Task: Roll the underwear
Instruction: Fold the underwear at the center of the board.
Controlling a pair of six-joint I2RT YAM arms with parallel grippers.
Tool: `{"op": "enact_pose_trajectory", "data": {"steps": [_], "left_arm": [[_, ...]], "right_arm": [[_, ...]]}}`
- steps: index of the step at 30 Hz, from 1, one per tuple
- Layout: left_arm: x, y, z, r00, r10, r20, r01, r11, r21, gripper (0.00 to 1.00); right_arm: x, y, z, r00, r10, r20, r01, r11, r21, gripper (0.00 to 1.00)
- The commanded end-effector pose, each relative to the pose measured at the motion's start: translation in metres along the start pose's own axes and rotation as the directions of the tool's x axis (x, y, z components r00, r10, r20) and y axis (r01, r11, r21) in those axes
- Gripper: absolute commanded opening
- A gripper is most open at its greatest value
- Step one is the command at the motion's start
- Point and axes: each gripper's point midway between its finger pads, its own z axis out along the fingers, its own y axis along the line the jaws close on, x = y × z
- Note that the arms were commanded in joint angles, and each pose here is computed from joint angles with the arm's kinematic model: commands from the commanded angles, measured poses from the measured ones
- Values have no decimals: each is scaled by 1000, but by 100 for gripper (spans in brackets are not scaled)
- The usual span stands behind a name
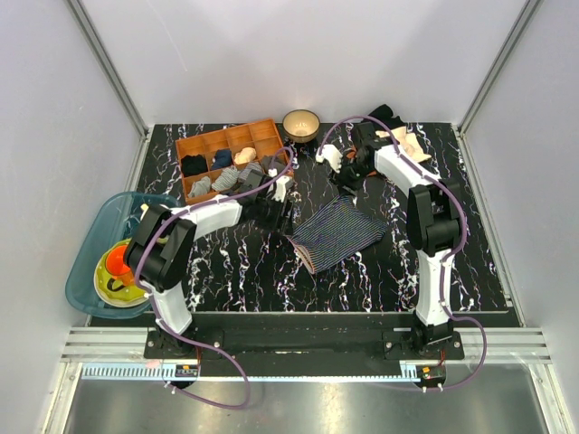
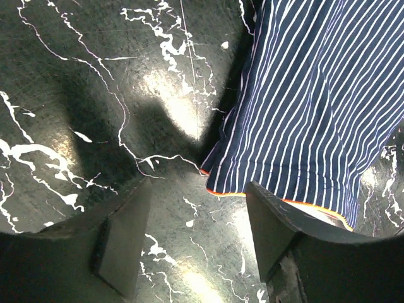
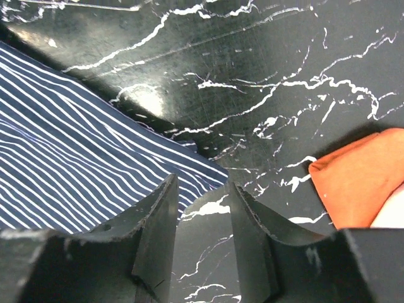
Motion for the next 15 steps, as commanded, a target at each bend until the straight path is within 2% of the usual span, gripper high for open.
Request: {"op": "enact_pose_trajectory", "data": {"steps": [1, 3, 7, 15], "left_arm": [[-32, -10, -16, 993, 80, 88, -83, 996, 26, 66], [-31, -17, -13, 993, 89, 75, -95, 992, 78, 67], [-27, -19, -2, 996, 71, 47, -77, 988, 137, 68], [-10, -13, 22, 999, 24, -23, -20, 986, 167, 66]], "right_arm": [[-34, 8, -26, 995, -11, 104, 14, 999, -34, 50], [-39, 13, -23, 992, -26, 126, 37, 996, -79, 53], [-23, 24, -5, 997, 3, 72, 11, 982, -191, 57], [-8, 22, 19, 1000, 3, 23, 3, 972, -236, 57]]}}
